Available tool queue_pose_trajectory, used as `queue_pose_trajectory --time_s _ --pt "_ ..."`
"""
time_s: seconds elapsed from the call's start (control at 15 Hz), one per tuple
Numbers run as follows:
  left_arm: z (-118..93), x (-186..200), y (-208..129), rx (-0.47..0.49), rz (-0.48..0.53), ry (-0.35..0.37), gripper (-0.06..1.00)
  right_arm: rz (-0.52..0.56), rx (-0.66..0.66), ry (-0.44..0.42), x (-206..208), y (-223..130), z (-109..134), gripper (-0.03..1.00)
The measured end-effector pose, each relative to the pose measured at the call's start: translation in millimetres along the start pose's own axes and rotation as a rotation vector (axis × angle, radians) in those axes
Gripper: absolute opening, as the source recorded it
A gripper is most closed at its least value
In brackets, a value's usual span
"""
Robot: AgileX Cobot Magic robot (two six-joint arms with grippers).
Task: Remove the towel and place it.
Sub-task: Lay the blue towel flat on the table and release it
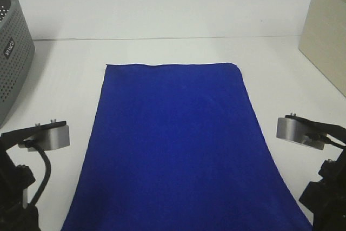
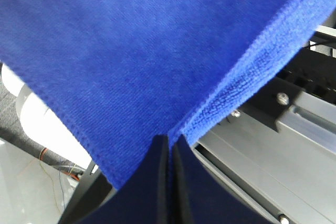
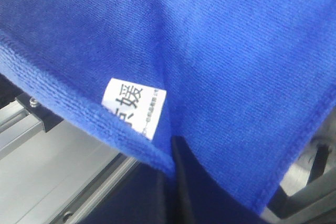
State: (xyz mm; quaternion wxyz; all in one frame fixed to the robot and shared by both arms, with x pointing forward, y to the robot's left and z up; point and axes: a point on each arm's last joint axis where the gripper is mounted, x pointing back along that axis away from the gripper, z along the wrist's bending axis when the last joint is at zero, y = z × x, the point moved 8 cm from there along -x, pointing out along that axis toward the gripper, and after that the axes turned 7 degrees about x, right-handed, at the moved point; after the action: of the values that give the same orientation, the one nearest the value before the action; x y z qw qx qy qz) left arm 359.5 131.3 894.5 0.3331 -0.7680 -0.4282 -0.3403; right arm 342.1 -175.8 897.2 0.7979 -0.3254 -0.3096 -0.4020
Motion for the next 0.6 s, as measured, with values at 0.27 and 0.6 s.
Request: queue_pose_trajectory --time_s 0.27,0.6 --pt "14 -20 8 0.028 0.074 0.005 0.00 0.097 -0.078 0.036 -13 4 -9 0.02" --pt "17 -24 12 0.031 0.074 0.008 0.00 0.117 -0.103 0.057 -17 6 -9 0.02"
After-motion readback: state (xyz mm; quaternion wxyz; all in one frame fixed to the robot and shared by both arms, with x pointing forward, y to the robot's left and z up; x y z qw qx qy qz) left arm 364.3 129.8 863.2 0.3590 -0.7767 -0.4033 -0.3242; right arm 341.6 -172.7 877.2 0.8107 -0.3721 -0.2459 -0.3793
